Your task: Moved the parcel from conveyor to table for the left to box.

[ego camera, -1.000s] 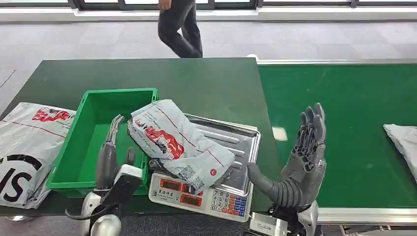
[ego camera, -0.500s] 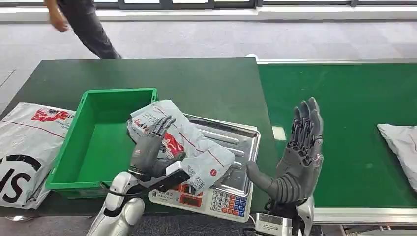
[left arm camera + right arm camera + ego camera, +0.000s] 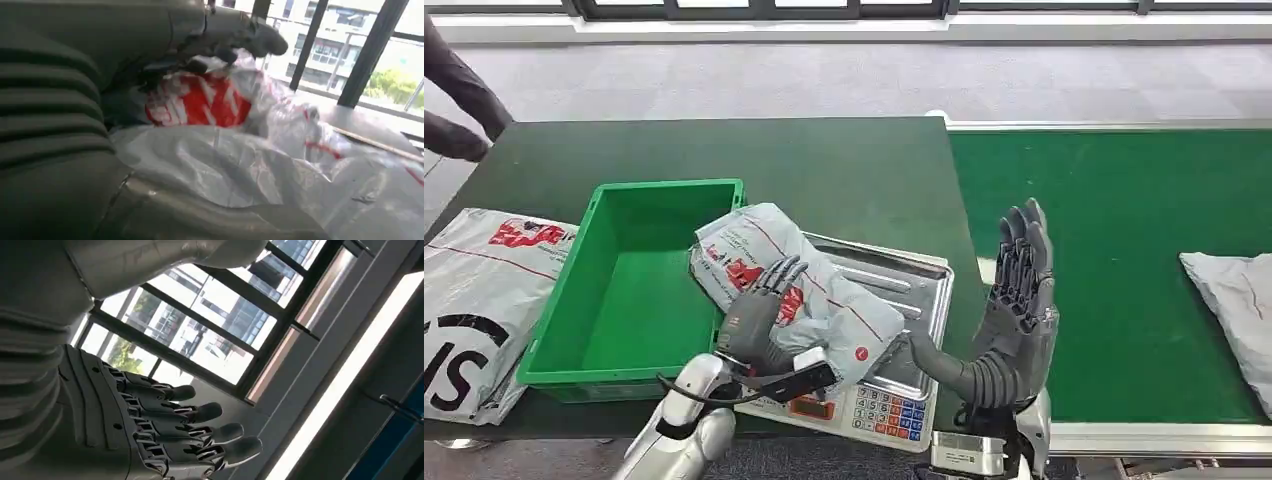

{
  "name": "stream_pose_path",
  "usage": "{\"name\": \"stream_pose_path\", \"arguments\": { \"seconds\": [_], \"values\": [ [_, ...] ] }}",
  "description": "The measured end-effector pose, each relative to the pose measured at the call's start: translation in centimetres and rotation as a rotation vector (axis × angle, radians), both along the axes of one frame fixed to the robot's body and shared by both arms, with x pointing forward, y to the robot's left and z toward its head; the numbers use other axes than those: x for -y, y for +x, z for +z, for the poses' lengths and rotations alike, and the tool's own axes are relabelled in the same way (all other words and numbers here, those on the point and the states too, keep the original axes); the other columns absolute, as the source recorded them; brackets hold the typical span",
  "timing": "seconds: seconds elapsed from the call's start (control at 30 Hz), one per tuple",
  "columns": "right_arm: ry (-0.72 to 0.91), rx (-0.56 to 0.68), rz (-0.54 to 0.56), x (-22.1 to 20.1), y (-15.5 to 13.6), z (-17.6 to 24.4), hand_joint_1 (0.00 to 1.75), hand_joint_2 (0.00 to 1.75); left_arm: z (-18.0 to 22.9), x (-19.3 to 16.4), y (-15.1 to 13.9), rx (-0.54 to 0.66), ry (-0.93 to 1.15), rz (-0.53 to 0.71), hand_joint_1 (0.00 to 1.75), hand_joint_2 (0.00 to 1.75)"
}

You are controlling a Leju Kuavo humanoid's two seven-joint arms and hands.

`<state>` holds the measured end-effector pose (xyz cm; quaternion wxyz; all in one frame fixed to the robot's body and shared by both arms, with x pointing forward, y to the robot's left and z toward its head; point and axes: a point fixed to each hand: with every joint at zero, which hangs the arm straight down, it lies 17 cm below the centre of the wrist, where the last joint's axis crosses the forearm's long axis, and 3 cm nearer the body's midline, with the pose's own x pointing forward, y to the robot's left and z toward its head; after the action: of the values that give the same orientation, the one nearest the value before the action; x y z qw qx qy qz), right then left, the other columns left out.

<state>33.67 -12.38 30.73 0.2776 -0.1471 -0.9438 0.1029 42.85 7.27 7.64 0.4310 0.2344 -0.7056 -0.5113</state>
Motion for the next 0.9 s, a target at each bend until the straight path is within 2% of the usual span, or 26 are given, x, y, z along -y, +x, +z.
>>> {"name": "stream_pose_path", "arguments": {
  "seconds": [0.8,0.83,0.9],
  "values": [
    [-0.004,-0.004,0.015,-0.5,0.6,0.2,0.0,1.75,-1.3,1.4,0.4,-0.031,0.058,-0.051,0.0,1.75],
    [-0.003,-0.004,0.017,-0.6,0.6,0.2,0.0,1.75,-1.3,1.5,0.5,-0.029,0.067,-0.057,1.75,1.75],
    [-0.003,-0.006,0.024,-0.7,0.6,0.2,0.0,1.75,-1.4,1.6,0.7,-0.024,0.078,-0.061,1.75,1.75]
  ]
}}
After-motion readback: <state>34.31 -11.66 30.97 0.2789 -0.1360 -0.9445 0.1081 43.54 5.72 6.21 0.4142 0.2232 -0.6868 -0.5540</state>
